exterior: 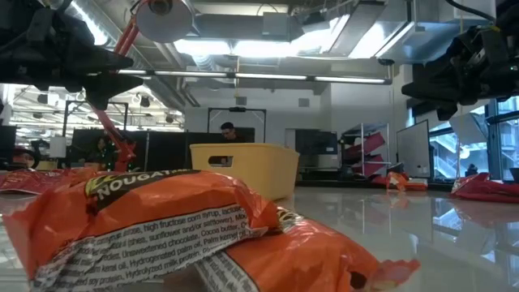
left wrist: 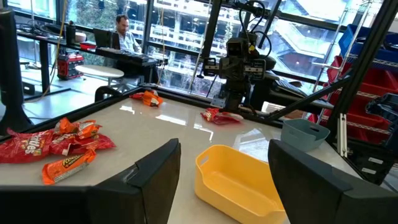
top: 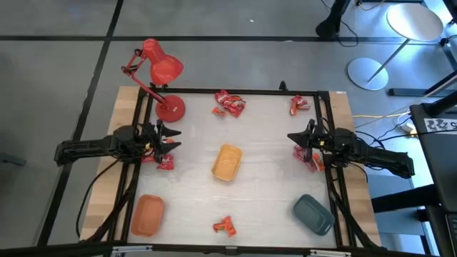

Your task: Sort candy

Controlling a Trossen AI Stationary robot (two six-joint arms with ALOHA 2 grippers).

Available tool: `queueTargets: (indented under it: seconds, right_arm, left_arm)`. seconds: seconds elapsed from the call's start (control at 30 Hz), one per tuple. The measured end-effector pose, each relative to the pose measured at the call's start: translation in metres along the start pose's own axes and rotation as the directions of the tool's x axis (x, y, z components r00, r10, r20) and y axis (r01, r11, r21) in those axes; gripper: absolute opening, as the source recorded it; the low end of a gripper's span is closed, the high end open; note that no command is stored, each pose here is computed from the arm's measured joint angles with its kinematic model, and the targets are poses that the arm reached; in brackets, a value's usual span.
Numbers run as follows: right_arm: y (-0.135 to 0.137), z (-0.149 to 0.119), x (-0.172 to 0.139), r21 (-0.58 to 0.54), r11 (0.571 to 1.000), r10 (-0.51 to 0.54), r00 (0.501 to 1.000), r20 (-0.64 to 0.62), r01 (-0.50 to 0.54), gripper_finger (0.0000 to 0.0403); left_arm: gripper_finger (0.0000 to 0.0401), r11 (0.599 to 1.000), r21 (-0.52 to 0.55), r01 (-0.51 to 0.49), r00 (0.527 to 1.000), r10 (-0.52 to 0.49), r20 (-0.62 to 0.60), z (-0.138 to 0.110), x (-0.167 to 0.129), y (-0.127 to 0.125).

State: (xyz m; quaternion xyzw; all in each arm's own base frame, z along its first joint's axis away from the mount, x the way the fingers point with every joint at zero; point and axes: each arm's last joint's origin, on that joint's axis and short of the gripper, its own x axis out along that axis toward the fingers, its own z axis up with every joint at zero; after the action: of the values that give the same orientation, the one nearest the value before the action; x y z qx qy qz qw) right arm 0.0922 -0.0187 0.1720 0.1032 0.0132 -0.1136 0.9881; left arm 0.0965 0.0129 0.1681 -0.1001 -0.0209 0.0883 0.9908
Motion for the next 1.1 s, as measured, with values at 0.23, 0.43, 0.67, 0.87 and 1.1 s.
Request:
queueTargets:
  seconds: [0.23, 0.43, 0.67, 0.87, 1.1]
  right_arm:
    - [0.0000, 0.0001, 0.0000, 0.000, 1.000, 0.000, 1.000, 0.001, 0.000, 0.0005]
    - [0.0000, 0.0001, 0.0000, 0.000, 1.000, 0.000, 1.000, 0.000, 0.000, 0.0005]
    - [0.0000, 0.0001, 0.0000, 0.000, 1.000, 0.000, 1.000, 0.001, 0.000, 0.0005]
    - [0.0003, 0.0021, 0.0003, 0.001, 1.000, 0.003, 0.999, 0.033, -0.003, 0.0005]
    - [0.0012, 0.0029, 0.0004, -0.033, 0.999, 0.029, 0.999, 0.042, -0.027, 0.0005]
  left_arm:
    - [0.0233, 1.000, 0.000, 0.000, 1.000, 0.000, 0.000, 0.0000, 0.0000, 0.0000]
    - [0.0233, 1.000, 0.000, 0.000, 1.000, 0.000, 0.000, 0.0001, 0.0000, 0.0000]
    - [0.0233, 1.000, 0.000, 0.000, 1.000, 0.000, 0.000, 0.0000, 0.0000, 0.0000]
    - [0.0233, 1.000, 0.015, 0.000, 1.000, 0.000, 0.001, 0.0001, 0.0000, 0.0000]
    - [0.0233, 0.997, 0.074, 0.001, 1.000, -0.003, 0.021, 0.0022, -0.0001, -0.0004]
